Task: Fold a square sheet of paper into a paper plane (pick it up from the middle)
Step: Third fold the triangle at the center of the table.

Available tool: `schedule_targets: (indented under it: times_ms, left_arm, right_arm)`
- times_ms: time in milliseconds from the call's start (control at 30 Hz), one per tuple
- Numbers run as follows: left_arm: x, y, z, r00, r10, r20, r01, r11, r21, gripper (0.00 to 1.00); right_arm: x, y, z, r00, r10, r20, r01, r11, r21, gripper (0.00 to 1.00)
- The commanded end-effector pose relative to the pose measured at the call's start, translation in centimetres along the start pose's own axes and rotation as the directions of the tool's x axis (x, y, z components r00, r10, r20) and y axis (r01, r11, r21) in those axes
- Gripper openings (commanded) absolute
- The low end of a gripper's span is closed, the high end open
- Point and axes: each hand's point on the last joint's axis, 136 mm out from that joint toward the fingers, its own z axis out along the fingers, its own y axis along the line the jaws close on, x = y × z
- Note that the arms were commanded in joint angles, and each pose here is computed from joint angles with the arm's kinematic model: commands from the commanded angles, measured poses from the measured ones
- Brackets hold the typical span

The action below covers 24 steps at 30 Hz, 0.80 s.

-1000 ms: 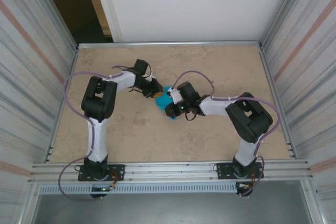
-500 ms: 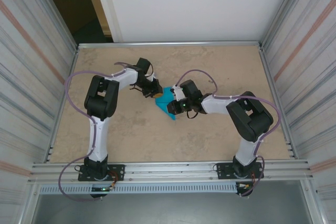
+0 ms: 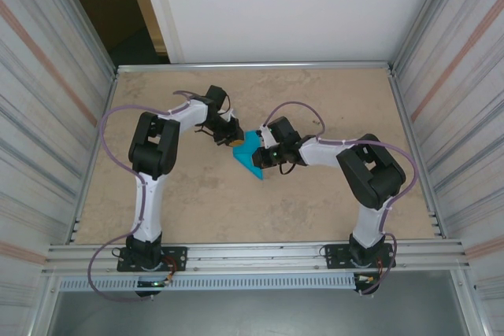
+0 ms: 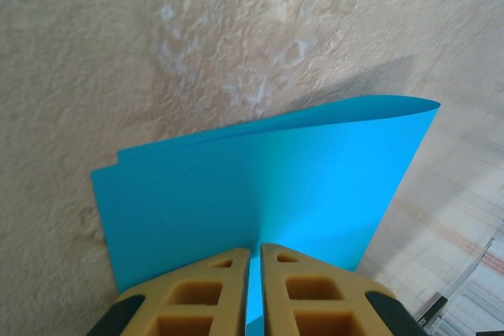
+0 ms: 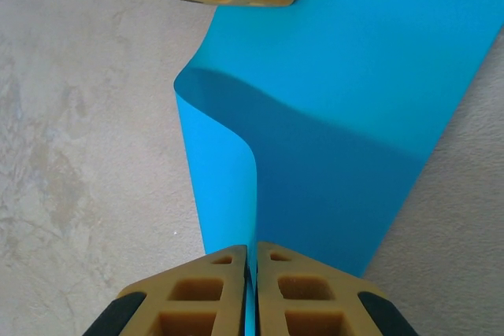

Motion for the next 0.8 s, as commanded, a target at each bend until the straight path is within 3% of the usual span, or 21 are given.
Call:
schedule_targets:
  times_ms: [0,767]
  left_arm:
    - [1.2,2.3,1.6,0.998,-0.024,-0.060,0.019,0.997,-0.076,0.14]
    - [-0.2,-0.5,-0.3,1.000,0.007,-0.007,-0.007,1.000,0.001,0.16]
  right_arm:
    - [-0.2,-0.6,0.3,1.000,0.003,-0.020,-0.002,1.000,0.029,0.11]
    - [0.9,-1.2,1.3,0.998,0.026,-0.060,-0.024,0.999,0.036,0.11]
